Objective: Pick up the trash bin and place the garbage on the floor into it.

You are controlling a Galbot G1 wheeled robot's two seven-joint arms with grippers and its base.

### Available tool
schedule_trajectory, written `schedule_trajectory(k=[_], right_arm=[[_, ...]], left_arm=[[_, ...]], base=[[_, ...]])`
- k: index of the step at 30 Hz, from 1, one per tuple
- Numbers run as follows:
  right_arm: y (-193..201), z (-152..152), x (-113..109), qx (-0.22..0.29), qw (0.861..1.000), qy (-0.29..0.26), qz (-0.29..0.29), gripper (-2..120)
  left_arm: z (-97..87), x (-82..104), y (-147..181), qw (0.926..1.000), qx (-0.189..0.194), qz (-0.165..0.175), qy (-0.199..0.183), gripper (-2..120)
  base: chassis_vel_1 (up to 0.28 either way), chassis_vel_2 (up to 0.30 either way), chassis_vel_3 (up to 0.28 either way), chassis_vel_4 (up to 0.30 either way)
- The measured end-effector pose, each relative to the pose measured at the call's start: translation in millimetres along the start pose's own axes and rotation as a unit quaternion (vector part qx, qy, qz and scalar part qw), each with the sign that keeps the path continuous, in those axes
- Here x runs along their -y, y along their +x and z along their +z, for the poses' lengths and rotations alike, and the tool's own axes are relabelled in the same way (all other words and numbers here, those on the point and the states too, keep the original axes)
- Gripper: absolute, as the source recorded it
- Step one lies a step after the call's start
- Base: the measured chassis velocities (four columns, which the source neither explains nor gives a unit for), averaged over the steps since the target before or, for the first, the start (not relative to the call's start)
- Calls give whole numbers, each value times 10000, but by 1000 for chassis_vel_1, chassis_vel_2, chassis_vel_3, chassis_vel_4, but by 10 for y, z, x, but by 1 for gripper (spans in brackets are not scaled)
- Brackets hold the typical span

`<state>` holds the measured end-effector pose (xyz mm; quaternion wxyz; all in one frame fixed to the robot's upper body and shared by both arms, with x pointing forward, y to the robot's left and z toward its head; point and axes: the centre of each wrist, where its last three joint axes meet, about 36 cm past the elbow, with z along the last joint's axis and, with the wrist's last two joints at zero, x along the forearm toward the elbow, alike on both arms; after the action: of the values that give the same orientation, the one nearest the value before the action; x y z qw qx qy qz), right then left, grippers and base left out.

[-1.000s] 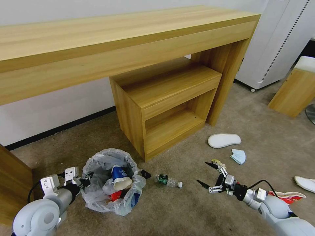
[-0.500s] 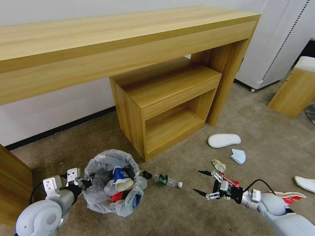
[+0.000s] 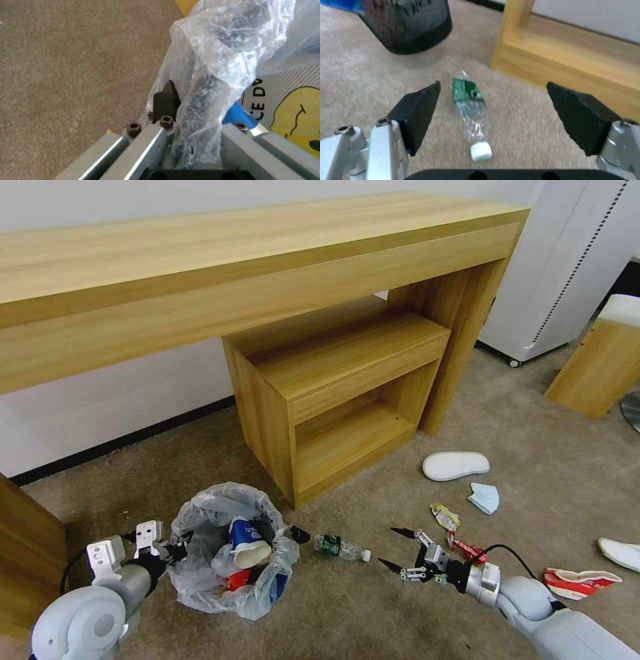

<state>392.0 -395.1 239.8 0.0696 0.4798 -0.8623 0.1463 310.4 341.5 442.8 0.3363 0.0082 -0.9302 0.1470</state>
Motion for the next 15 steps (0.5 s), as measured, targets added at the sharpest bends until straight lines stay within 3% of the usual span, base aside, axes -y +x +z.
schedule_trajectory(k=[9,15], right_arm=[[5,-63,-16,-746,9964,76,403,92],[-89,-46,-65,-881,9952,59,410,84]], left_arm=[[10,-12,1,10000,-1,-34,9,0],[5,-18,9,10000,15,-47,17,0]], base=[[0,0,0,0],[0,0,0,0]])
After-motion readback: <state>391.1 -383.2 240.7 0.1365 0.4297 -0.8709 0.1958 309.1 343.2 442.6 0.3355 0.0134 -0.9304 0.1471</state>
